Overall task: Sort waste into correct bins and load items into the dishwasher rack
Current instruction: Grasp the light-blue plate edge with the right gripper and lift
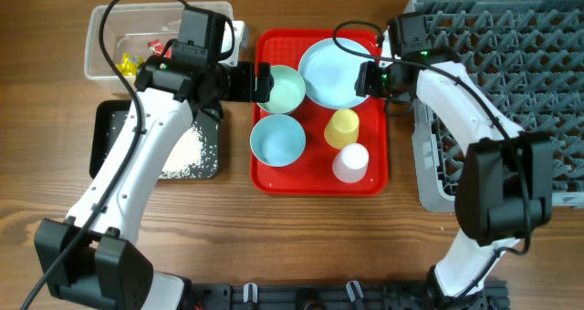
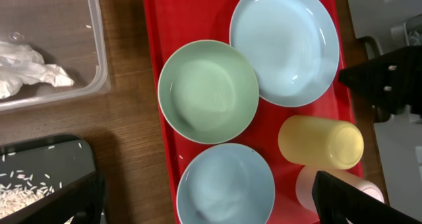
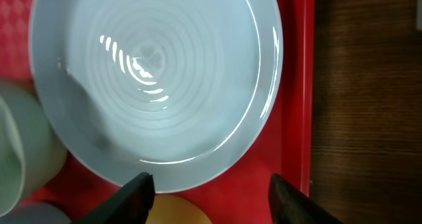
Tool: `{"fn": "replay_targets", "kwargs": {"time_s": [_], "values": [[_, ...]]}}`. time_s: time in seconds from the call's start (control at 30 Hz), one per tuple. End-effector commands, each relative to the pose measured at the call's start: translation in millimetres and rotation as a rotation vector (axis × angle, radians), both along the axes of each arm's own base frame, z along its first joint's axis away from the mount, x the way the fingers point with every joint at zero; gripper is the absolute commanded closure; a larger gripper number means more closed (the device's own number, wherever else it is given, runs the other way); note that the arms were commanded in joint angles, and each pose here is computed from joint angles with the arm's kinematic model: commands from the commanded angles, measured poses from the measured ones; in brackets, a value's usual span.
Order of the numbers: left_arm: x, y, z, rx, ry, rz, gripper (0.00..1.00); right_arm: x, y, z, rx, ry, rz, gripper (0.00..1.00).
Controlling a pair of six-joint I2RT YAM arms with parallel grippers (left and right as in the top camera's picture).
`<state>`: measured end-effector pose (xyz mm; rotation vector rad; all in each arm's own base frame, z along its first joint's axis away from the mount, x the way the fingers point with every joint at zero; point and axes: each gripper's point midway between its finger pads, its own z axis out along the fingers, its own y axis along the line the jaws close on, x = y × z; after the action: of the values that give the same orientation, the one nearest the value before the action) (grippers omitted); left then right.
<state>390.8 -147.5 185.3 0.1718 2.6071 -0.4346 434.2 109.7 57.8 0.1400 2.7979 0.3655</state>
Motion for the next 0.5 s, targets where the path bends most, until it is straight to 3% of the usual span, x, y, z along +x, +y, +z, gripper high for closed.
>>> {"fn": "replay_targets", "kwargs": {"time_s": [0.0,0.13,0.33,0.47], "values": [[2,1,-4,-0.010,0.009,0.011,0.00,4,-1,-21,-0.020,0.026,-0.008,0.44],[1,1,-4,-0.009,0.010,0.010,0.00,11,0,-34,-0.019,0.019,-0.015,0.53],[-1,2,-6,-0.004,0.022,0.007,0.00,13,0,-61,-0.019,0.050,-0.032,0.57],[3,15,-8,0.064,0.004,0.043,0.00,18,1,-62,-0.015,0.031,-0.032,0.83]]}}
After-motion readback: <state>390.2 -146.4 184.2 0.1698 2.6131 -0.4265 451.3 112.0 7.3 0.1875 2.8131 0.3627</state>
